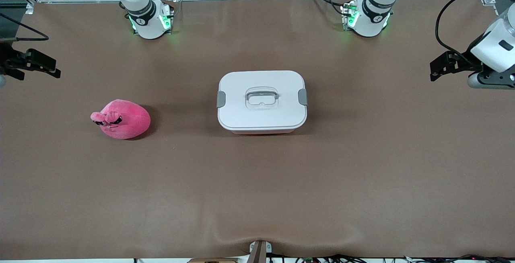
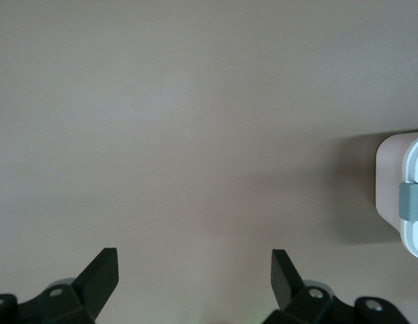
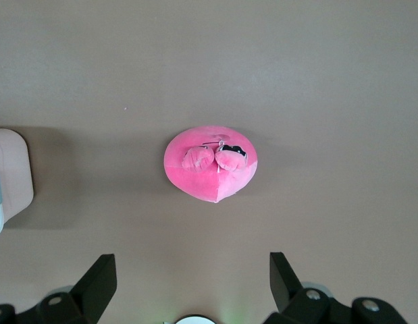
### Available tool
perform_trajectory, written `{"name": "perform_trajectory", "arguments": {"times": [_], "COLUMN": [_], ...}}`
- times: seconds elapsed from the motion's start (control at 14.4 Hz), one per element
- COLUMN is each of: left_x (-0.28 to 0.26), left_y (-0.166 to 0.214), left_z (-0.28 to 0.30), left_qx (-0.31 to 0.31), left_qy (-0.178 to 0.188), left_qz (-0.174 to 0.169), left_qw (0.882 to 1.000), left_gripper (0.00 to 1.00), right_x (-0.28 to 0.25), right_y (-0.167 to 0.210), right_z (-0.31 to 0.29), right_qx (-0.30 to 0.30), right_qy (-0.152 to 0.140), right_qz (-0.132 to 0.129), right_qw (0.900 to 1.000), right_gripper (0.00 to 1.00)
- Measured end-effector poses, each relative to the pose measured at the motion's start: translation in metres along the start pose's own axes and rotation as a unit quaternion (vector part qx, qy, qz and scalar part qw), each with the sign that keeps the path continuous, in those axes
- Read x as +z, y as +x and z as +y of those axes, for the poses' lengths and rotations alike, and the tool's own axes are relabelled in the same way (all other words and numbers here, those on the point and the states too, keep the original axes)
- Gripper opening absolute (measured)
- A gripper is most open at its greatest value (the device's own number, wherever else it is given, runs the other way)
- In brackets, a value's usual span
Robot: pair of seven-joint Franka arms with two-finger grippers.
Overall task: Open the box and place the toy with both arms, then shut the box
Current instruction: 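Move the right gripper toward the pink plush while the left gripper approaches the box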
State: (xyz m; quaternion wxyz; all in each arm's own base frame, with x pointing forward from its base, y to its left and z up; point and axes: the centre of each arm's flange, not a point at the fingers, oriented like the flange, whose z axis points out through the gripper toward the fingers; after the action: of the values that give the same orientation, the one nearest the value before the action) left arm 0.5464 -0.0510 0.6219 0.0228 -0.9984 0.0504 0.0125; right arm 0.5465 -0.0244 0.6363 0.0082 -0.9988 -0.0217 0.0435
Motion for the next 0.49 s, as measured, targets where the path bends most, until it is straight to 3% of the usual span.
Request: {"name": "perform_trajectory", "arguments": {"times": [0.49], "left_x": [-0.0007], "left_y": [0.0], "left_z": [-0.0004], "left_qx": [0.0], "left_qy": [0.0], "left_qz": [0.0], "left_qw": [1.0], "left_gripper": [1.0], "right_x": [-0.0005], "right_y": [0.0006], "right_z": [0.0001], "right_qx": [0.0], "right_qy": [0.0], "right_qz": [0.003], "right_qw": [1.0], "right_gripper": [1.0]}}
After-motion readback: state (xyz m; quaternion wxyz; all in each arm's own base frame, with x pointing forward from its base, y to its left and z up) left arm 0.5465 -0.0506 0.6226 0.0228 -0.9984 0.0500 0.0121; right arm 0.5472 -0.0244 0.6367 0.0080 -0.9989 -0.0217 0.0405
